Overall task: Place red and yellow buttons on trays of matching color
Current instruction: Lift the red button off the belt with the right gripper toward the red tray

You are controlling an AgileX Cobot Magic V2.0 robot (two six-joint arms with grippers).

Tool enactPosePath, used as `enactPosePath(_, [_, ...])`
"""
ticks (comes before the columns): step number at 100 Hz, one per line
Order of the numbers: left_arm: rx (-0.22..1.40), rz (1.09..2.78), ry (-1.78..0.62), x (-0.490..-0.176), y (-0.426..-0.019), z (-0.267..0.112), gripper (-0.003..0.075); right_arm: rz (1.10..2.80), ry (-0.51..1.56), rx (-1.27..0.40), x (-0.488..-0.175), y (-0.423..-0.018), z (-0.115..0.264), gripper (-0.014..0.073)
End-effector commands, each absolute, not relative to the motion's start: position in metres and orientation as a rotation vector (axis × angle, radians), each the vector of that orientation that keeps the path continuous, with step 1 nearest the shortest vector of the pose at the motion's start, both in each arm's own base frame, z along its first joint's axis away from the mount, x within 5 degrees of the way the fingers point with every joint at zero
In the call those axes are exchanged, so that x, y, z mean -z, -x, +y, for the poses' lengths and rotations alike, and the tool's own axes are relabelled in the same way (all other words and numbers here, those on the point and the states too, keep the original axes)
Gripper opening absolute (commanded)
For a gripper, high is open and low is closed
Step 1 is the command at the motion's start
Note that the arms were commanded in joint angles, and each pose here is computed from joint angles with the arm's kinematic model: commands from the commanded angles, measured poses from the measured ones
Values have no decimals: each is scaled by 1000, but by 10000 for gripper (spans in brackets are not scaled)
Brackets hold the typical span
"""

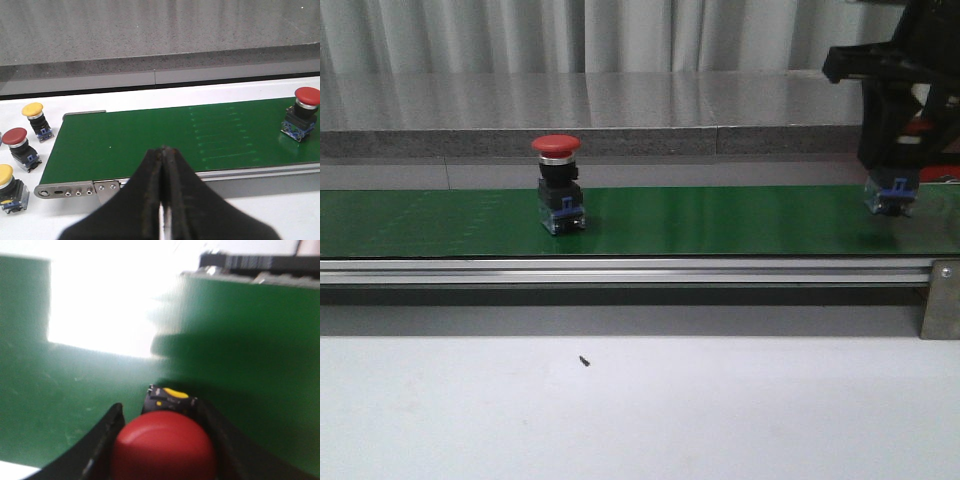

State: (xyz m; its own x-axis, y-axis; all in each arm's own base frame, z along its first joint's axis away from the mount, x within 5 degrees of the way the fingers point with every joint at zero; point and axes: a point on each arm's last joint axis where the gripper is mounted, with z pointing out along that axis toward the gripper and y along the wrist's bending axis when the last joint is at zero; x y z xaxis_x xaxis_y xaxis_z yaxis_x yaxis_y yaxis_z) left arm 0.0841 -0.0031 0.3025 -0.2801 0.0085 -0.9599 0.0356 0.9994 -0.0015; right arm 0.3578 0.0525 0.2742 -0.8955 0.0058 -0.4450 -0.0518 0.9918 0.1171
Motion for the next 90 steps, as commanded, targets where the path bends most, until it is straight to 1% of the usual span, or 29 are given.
enactPosePath(1, [45,1763,-24,-317,-85,-4,-19,2537,1,-156,-319,-360,36,162])
enactPosePath(9, [45,1765,-24,-317,-85,-4,-20,2507,-49,-126,-333,-365,15,162])
enactPosePath(14, [45,1765,-24,-317,-85,-4,-20,2488,-100,-100,-340,-369,-5,162])
enactPosePath(21, [45,1765,-24,-317,-85,-4,-20,2465,-179,-68,-343,-374,-31,162])
enactPosePath(33, [45,1765,-24,-317,-85,-4,-20,2460,-287,-21,-338,-384,-72,162])
enactPosePath(45, [45,1765,-24,-317,-85,-4,-20,2466,-328,-5,-324,-396,-99,162])
enactPosePath(56, [45,1765,-24,-317,-85,-4,-20,2494,-345,-2,-305,-411,-111,162])
enactPosePath(75, [43,1765,-25,-317,-85,-4,-20,2508,-334,-7,-272,-437,-116,162])
enactPosePath(90, [43,1765,-25,-317,-85,-4,-20,2532,-350,-27,-251,-446,-118,162])
